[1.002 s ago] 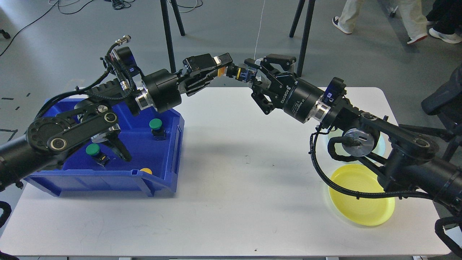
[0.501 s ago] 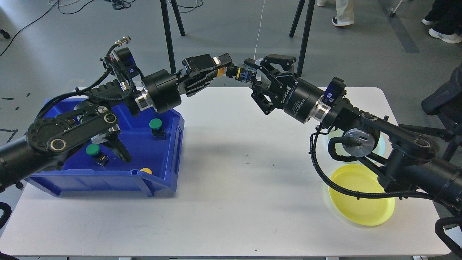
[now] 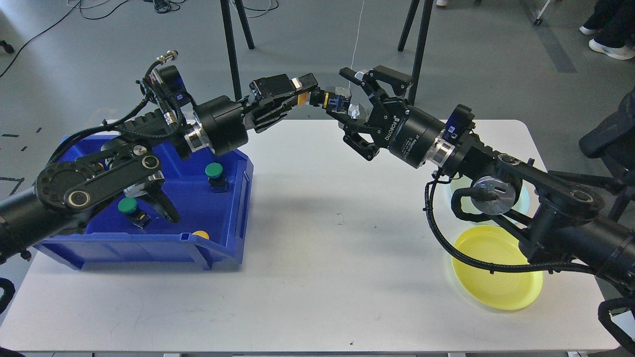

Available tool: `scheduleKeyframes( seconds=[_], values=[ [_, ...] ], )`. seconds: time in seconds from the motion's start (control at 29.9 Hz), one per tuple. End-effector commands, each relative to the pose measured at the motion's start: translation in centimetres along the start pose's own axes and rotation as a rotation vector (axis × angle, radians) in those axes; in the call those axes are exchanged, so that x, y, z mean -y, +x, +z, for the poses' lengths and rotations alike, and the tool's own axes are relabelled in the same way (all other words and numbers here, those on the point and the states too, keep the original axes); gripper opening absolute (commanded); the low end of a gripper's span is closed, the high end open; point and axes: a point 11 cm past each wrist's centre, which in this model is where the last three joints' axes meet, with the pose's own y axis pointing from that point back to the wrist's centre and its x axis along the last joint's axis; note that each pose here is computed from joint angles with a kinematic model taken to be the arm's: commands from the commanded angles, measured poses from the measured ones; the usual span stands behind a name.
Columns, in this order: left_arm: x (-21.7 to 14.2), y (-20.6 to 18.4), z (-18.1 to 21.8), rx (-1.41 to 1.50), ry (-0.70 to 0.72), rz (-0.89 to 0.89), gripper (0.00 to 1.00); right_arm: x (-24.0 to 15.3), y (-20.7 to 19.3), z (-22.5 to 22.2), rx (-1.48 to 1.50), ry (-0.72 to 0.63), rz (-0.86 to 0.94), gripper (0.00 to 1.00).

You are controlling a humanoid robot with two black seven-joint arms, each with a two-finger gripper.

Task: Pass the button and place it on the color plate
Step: 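Grasp the yellow button with the right gripper, release the left gripper, then lower the yellow button onto the yellow plate and open the right gripper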

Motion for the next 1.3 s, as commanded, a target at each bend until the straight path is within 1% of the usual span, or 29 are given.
scheduleKeyframes(
  seconds=[0.0,0.07,0.2,0.27,0.3,0.47,0.53,0.57,0.6,0.63,0.67,0.77,0.8,0.97,1.04,1.07,1.14,1.17,1.2,1.27],
  values=[
    [0.0,0.0,0.0,-0.001,-0.001,0.0,0.03,-0.1,-0.4,0.1,0.011,-0.002,-0.043,0.63],
    [0.0,0.0,0.0,-0.001,-0.001,0.0,0.03,-0.1,-0.6,0.1,0.013,-0.004,-0.055,0.55],
    [-0.1,0.1,0.0,0.0,0.001,0.002,0.03,-0.3,-0.4,0.0,0.009,-0.004,-0.05,0.2],
    [-0.1,0.1,0.0,0.0,0.001,0.002,0.03,-0.5,-0.1,-0.1,0.005,-0.005,-0.044,0.05],
    [-0.1,0.1,0.0,0.0,0.001,0.002,0.04,-0.6,-0.1,-0.2,0.003,-0.006,-0.042,0.0],
    [-0.1,0.1,0.0,0.0,0.001,0.001,0.05,-0.7,0.1,-0.2,-0.001,-0.01,-0.037,0.0],
    [-0.1,0.1,-0.1,-0.002,0.002,0.001,0.08,-0.7,0.1,-0.2,-0.002,-0.011,-0.035,0.0],
    [-0.1,0.1,0.0,-0.003,0.001,0.003,0.12,-0.7,0.1,-0.2,-0.002,-0.011,-0.035,0.0],
    [-0.1,0.1,0.0,-0.004,0.0,0.003,0.19,-0.8,0.2,-0.2,-0.003,-0.012,-0.033,0.0],
    [-0.1,0.2,0.0,-0.007,-0.002,0.006,0.35,-0.9,0.3,-0.3,-0.006,-0.013,-0.028,0.0],
    [-0.1,0.3,0.1,-0.013,-0.005,0.012,0.47,-1.1,0.5,-0.3,-0.011,-0.016,-0.024,0.0],
    [-0.2,1.2,0.4,-0.05,-0.025,0.057,0.9,-1.8,0.9,-0.4,-0.016,-0.022,-0.01,0.0],
    [-0.1,1.4,0.5,-0.066,-0.034,0.073,0.99,-2.1,1.0,-0.6,-0.019,-0.019,-0.008,0.0],
    [-0.9,1.9,0.0,-0.095,-0.025,0.102,0.99,-5.4,2.1,-1.3,-0.016,-0.002,0.044,0.0],
    [-1.8,2.4,-0.5,-0.095,-0.01,0.124,0.99,-8.5,2.9,-1.7,-0.015,0.004,0.095,0.0],
    [-3.1,3.4,-0.6,-0.079,0.008,0.143,0.99,-11.0,3.5,-1.9,-0.019,-0.002,0.14,0.0],
    [-7.1,5.5,-1.3,-0.025,0.087,0.185,0.99,-16.1,4.4,-1.7,-0.023,-0.035,0.233,0.0],
    [-8.8,5.9,-1.5,-0.008,0.123,0.186,0.99,-18.5,4.7,-1.4,-0.021,-0.06,0.28,0.0],
    [-10.6,5.7,-1.9,0.023,0.17,0.162,0.99,-21.5,5.2,-0.7,-0.016,-0.098,0.342,0.0],
    [-14.1,5.4,-3.1,0.174,0.314,0.073,0.99,-26.2,5.5,0.9,0.015,-0.155,0.445,0.0]
  ],
)
